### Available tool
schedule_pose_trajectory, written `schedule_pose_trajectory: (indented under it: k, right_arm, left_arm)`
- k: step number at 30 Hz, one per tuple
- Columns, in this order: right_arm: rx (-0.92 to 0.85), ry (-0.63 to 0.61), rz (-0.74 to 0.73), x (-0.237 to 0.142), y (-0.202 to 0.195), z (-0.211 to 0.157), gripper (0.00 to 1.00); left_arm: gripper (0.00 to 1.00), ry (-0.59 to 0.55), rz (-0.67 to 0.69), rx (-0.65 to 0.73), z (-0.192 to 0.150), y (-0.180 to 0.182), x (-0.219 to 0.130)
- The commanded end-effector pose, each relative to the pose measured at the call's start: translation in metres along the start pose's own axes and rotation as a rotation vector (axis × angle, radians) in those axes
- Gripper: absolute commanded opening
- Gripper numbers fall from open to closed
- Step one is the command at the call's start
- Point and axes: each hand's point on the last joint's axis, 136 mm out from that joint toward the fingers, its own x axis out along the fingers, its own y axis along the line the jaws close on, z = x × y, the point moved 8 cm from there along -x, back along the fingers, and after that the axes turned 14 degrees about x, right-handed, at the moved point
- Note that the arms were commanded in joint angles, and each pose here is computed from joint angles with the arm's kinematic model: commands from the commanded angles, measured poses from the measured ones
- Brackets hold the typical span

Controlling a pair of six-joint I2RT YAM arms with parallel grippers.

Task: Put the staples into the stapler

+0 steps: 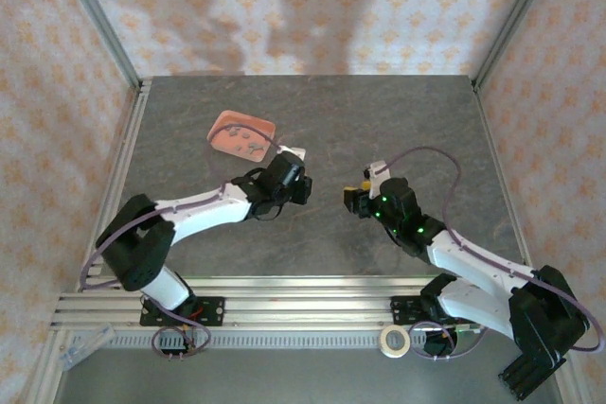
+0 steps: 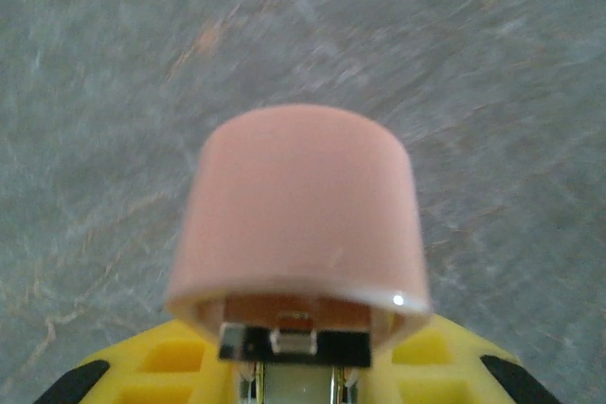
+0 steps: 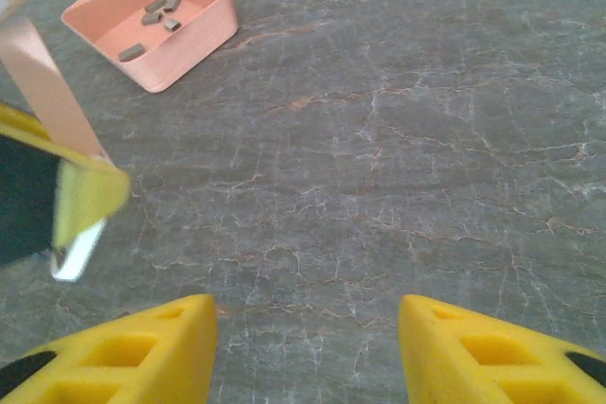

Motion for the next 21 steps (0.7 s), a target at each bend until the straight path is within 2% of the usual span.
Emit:
schedule_pose_trajectory:
  k: [1, 6, 21]
  right_arm:
    - [0.056, -0.06, -0.023, -0.004, -0.002, 0.006, 0.52]
    - [0.081, -0.045, -0.049, -0.002, -0.007, 0.001, 0.53]
    - [0.083, -0.022, -0.112, -0.004, -0.014, -0.004, 0.54]
  left_arm:
    - [0.19, 0.075, 0.101, -0.122, -0.009, 0.002, 0.012]
    - [0.23, 0.049, 0.169, -0.14, -0.005, 0.0, 0.028]
    - [0.3, 0.127, 0.209, -0.184, -0.008, -0.005, 0.059]
